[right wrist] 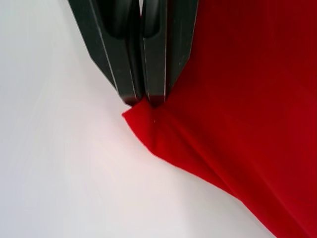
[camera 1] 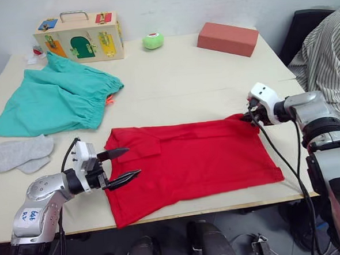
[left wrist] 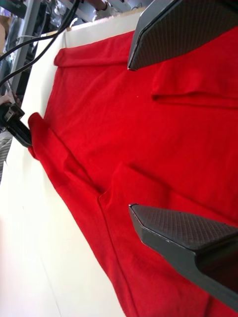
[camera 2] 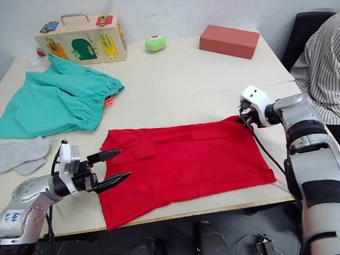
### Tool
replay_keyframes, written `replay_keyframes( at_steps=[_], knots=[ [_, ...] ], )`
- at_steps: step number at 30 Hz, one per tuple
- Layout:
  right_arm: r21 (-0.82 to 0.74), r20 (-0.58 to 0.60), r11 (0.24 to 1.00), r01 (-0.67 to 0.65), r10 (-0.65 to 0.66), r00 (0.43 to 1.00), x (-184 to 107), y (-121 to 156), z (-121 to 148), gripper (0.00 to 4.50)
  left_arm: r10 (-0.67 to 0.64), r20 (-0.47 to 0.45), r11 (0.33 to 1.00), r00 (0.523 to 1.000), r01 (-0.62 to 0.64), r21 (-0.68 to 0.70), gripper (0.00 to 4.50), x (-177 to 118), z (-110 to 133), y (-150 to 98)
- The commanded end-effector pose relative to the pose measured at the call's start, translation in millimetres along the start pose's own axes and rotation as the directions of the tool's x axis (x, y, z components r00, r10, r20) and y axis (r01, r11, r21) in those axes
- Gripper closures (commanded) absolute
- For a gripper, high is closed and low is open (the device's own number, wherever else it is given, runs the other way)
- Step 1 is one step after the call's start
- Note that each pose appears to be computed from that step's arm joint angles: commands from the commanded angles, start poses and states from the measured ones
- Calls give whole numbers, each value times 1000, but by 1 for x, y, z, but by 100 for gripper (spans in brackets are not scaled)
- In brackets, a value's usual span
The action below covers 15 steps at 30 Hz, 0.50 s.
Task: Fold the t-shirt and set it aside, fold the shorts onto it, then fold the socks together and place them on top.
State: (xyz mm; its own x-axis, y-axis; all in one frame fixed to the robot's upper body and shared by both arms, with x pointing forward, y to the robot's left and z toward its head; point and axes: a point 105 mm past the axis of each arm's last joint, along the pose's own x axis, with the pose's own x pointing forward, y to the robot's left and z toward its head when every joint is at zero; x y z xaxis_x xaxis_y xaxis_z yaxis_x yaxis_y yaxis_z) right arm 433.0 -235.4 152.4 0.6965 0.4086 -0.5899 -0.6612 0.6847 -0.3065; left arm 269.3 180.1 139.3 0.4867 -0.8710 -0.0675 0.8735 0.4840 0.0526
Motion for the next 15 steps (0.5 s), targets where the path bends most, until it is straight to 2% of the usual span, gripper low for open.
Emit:
replay_keyframes(
  at_steps=[1,6,10,13,15],
  knots=[
    [-46,92,991,124,-119,989,2,-11,26,446,21,27,999,999,-22,39,0,0,8,5],
    [-97,193,978,186,-165,967,12,-6,52,446,57,36,997,998,-58,44,0,-5,10,10],
    [-99,235,985,143,-117,965,12,-1,58,446,88,20,995,996,-89,52,0,-12,10,16],
    [-84,225,989,122,-100,969,2,-7,53,387,82,23,997,996,-82,8,0,-16,15,20],
    [-62,233,990,124,-106,967,-12,-16,50,329,62,1,998,998,-62,-3,0,-17,17,23]
  ],
)
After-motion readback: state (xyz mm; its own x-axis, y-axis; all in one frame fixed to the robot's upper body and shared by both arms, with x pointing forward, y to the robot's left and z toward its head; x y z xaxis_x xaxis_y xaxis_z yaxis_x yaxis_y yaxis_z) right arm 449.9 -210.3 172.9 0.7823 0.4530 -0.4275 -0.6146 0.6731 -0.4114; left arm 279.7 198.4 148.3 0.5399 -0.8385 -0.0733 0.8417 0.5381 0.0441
